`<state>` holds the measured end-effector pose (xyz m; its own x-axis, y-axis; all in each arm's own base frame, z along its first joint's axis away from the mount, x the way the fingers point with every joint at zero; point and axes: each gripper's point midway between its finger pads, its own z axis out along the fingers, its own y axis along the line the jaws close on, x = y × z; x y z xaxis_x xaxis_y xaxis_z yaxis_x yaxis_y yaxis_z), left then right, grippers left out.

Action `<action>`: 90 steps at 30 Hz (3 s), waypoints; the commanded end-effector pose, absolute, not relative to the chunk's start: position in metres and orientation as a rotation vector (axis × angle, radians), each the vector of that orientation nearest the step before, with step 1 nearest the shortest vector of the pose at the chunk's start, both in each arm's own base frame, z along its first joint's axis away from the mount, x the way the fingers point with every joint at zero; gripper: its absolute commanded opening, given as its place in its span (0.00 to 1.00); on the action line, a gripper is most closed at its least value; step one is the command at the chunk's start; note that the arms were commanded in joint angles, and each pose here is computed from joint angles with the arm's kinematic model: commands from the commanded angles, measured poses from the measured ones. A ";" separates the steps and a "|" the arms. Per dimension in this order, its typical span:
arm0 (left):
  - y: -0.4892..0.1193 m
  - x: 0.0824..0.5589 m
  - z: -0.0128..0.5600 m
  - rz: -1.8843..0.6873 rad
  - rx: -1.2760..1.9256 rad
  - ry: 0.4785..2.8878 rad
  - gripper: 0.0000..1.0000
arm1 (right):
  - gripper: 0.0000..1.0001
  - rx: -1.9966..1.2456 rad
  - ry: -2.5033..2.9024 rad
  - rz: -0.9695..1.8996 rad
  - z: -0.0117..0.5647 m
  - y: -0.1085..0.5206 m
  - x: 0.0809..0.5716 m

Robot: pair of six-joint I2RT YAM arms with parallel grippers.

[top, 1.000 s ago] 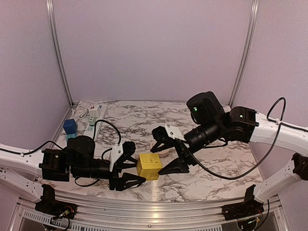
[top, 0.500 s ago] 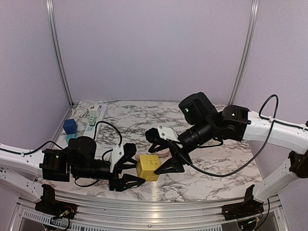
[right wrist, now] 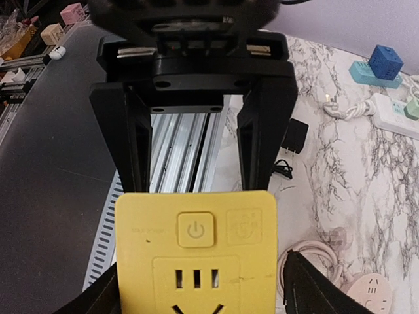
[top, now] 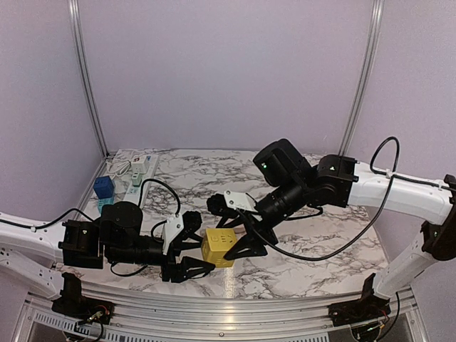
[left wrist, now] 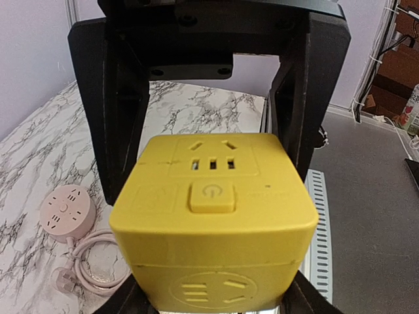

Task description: Insert the plug

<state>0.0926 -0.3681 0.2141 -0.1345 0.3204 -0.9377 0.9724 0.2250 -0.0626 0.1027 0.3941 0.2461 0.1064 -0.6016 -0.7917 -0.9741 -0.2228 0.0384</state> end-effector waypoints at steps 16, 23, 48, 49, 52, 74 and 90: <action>-0.363 0.101 0.234 -0.905 1.168 1.599 0.67 | 0.04 -1.973 1.467 1.052 0.250 0.404 0.089; -0.334 0.113 0.248 -0.867 1.030 1.589 0.99 | 0.00 -1.898 1.503 0.974 0.256 0.390 0.124; -0.231 0.161 0.250 -0.585 0.563 1.722 0.99 | 0.00 -1.600 1.862 0.544 0.164 0.321 0.356; -0.226 0.164 0.250 -0.555 0.537 1.732 0.99 | 0.00 -1.594 1.875 0.536 0.157 0.320 0.358; -0.217 0.167 0.244 -0.509 0.517 1.773 0.99 | 0.00 -1.589 1.888 0.534 0.141 0.319 0.358; -0.205 0.161 0.215 -0.687 0.381 1.685 0.99 | 0.00 -1.649 1.959 0.611 0.085 0.321 0.352; -0.206 0.155 0.221 -0.758 0.370 1.683 0.99 | 0.00 -1.726 2.045 0.644 0.067 0.312 0.337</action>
